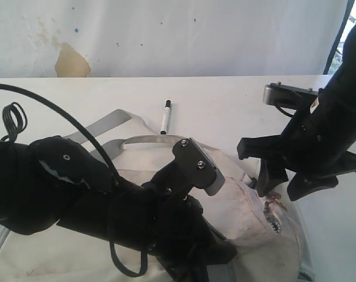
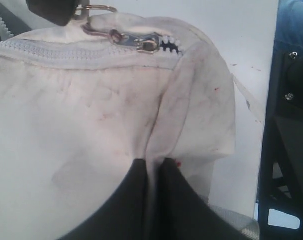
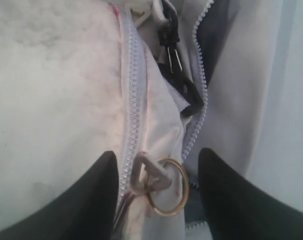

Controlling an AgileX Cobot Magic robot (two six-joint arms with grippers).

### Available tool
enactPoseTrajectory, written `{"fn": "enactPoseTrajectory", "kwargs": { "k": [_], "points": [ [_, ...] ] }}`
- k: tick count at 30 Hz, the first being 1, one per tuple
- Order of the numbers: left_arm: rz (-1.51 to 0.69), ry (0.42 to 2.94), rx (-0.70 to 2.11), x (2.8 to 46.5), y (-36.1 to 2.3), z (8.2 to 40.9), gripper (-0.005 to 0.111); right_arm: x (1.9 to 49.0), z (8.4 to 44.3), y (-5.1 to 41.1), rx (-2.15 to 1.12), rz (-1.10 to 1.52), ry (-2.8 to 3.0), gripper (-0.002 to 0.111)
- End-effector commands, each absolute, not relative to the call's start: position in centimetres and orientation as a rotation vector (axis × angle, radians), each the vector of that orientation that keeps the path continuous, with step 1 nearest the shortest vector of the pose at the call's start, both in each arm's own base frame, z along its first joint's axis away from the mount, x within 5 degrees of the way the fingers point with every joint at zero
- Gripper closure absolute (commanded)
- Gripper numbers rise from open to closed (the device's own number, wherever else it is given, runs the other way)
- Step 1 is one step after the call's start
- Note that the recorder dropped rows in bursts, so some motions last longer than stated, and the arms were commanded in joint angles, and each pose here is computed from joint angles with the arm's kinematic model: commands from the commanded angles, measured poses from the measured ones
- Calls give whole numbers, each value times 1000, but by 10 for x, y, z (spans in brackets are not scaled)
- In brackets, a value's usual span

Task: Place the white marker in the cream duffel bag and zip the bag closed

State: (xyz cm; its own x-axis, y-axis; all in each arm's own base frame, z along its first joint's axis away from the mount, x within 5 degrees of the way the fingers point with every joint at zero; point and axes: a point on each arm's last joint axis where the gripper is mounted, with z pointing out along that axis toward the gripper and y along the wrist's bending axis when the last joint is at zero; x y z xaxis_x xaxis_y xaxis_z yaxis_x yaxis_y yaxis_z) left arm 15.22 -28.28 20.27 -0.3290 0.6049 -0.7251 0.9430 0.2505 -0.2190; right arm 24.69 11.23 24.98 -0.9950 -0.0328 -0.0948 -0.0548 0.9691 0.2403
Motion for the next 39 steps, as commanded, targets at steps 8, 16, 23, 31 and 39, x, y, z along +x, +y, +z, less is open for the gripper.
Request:
{"fn": "enactPoseTrajectory", "kwargs": {
  "k": [8,16,23,31,39],
  "points": [
    [-883,2010,1427,151,-284,204,107,248,244,116,-77,406,3070,86],
    [-894,2010,1434,150,-284,204,107,255,245,116,-197,392,2986,108],
    [-934,2004,1471,146,-284,204,107,271,250,119,-186,409,2789,108],
    [-992,2000,1509,141,-284,204,107,287,258,122,-169,420,2586,108],
    [-1015,1998,1524,139,-284,205,107,305,260,121,-186,363,2413,108]
  ]
}}
